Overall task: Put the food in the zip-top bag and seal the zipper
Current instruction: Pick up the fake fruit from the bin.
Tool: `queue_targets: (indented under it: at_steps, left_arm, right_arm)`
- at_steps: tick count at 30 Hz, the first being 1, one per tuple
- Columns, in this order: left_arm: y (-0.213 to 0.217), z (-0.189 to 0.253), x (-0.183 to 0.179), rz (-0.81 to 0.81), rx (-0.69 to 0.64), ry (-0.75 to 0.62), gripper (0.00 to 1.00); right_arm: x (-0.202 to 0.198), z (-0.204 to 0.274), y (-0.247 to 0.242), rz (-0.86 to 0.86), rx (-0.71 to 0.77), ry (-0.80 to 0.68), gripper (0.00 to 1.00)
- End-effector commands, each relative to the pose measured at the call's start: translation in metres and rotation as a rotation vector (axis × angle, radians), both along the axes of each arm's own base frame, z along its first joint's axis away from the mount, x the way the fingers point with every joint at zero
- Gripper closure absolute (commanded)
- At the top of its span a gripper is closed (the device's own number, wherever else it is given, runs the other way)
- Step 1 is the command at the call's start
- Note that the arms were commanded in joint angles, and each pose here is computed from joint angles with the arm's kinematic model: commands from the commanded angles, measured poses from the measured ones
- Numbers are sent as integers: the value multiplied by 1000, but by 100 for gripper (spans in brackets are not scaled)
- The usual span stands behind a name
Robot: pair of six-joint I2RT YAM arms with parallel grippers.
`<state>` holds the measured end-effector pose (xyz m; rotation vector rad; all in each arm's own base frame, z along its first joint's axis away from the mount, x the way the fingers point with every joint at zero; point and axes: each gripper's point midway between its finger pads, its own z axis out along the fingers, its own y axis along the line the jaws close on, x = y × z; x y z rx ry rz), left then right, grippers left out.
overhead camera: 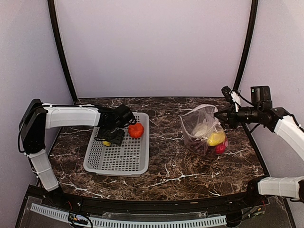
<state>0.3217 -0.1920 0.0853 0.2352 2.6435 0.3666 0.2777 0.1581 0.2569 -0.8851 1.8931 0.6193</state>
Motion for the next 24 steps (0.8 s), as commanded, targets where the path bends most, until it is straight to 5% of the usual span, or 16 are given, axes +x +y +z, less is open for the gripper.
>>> queue_targets:
  at_steps: [1, 24]
  left_arm:
    - [7, 1, 8, 11, 52, -1, 30]
    - [32, -31, 17, 52, 261, 45, 40]
  right_arm:
    - [1, -6, 2, 19, 12, -26, 100]
    - [-8, -10, 5, 57, 24, -22, 100]
